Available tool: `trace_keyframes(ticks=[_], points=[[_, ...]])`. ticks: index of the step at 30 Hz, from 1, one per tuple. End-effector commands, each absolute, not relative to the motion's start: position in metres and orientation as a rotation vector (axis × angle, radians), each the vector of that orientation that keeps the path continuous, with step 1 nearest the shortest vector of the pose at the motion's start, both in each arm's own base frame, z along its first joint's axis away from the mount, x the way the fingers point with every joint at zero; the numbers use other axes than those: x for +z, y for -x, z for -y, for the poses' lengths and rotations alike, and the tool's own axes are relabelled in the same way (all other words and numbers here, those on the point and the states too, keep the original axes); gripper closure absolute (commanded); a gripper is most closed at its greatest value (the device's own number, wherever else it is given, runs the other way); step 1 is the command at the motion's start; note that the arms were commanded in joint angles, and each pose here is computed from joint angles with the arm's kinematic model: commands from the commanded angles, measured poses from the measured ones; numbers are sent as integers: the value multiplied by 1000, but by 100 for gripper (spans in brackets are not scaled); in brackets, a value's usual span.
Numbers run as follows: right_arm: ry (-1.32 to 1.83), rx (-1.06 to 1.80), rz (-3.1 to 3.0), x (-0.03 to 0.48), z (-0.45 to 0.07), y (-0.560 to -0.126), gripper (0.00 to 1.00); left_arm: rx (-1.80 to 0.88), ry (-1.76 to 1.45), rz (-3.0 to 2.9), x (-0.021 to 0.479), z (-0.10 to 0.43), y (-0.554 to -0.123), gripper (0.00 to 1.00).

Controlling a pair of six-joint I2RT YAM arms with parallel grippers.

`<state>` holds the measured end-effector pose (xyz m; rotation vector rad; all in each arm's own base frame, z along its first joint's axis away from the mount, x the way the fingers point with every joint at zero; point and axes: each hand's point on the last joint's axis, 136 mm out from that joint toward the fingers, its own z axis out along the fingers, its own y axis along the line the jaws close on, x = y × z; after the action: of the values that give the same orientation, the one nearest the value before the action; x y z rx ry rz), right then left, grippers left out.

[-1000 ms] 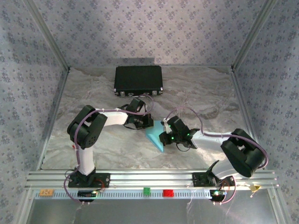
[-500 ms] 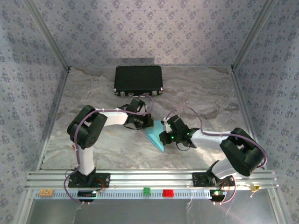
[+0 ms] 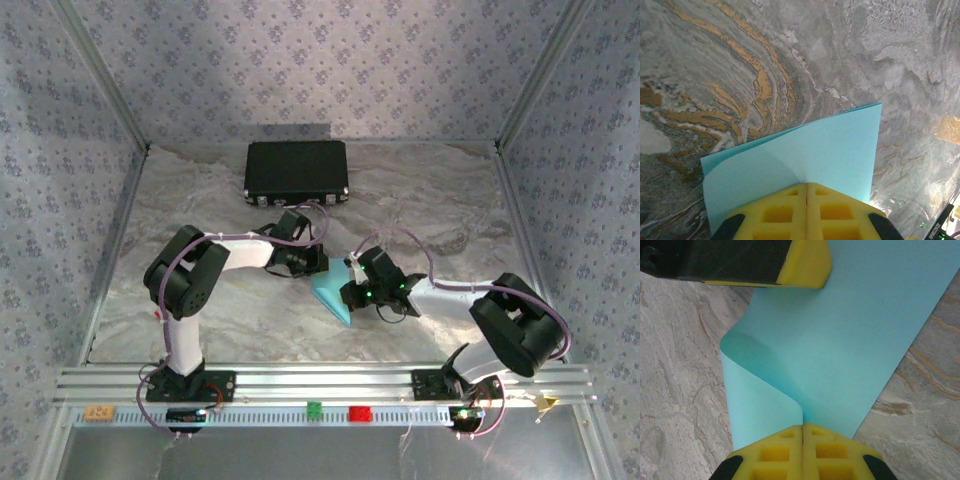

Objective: Fold a paper plane with a square sheet of paper (pick it up from the middle)
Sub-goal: Third fold the triangle at the center of the table.

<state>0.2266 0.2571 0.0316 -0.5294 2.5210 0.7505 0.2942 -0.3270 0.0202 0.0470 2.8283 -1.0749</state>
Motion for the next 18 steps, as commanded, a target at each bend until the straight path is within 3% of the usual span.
trace_keyframes(ticks=[1,18], points=[[522,758,-2541,32,-259,-229,99,-981,-14,-2912,0,313,-279,95],[509,732,-2579,24,-257,-228,99,-982,-13,-2909,0,313,-280,95]])
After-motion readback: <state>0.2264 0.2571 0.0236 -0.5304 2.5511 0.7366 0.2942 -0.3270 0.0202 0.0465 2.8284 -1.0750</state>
